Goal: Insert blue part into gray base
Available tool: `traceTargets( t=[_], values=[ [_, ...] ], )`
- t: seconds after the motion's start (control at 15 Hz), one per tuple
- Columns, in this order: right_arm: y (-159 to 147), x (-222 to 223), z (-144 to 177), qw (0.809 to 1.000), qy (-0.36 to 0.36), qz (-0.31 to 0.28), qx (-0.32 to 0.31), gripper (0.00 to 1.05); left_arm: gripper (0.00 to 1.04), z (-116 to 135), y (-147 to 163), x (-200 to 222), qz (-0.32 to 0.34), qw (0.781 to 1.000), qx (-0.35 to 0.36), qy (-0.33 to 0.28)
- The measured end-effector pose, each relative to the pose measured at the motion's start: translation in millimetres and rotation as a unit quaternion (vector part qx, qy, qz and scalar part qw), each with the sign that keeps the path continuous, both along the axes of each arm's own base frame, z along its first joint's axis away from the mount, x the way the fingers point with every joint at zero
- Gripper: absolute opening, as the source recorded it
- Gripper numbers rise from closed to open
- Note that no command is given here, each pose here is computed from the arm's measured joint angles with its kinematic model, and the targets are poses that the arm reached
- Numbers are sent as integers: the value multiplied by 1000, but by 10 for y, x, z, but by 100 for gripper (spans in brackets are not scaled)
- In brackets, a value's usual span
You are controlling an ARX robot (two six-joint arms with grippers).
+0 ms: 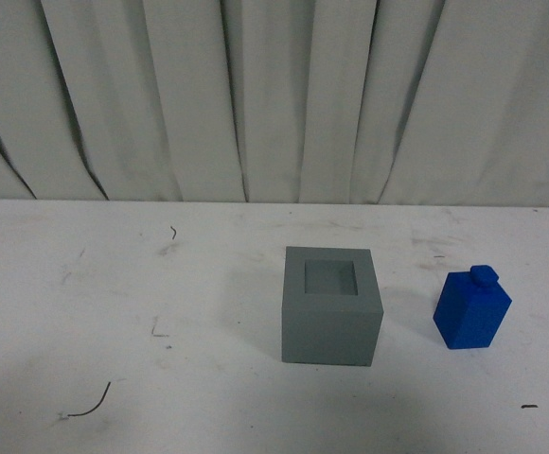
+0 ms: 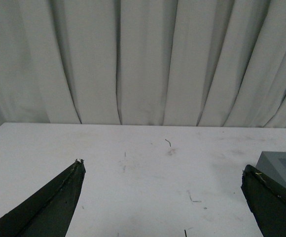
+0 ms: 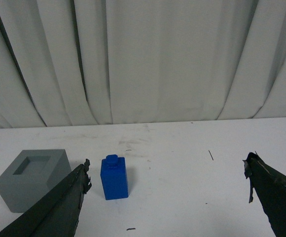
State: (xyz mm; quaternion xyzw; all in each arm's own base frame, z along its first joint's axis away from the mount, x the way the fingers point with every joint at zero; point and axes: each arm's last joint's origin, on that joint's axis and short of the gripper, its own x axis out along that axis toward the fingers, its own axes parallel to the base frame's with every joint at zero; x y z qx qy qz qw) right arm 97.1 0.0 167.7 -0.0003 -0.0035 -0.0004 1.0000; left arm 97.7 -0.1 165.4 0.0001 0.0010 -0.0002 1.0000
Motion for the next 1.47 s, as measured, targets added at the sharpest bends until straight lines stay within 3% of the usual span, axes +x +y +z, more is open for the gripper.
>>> traceTargets(
  t=[0.4, 0.53, 0.73, 0.87, 1.13, 1.27, 1.47],
  values=[
    [0, 0, 0, 1000, 0, 0, 0, 98, 98, 0, 0, 0, 0, 1000, 0, 0],
    [5, 94, 94, 999, -38, 1, 0, 98, 98, 0, 0, 0, 0, 1000, 0, 0],
    [-172, 533, 128, 999, -38, -10, -13, 98, 98, 0, 0, 0, 0, 1000, 0, 0],
    [-284, 1050, 365, 997, -76, -5, -32, 98, 98, 0, 0, 0, 0, 1000, 0, 0],
    [-378, 2146, 311, 999, 15, 6, -46, 98, 98, 0, 0, 0, 0, 1000, 0, 0],
    [-171, 2500, 514, 994, 34, 50, -89, 98, 98, 0, 0, 0, 0, 1000, 0, 0],
    [10, 2732, 787, 969, 59, 134, -198, 98, 98, 0, 0, 0, 0, 1000, 0, 0]
  ],
)
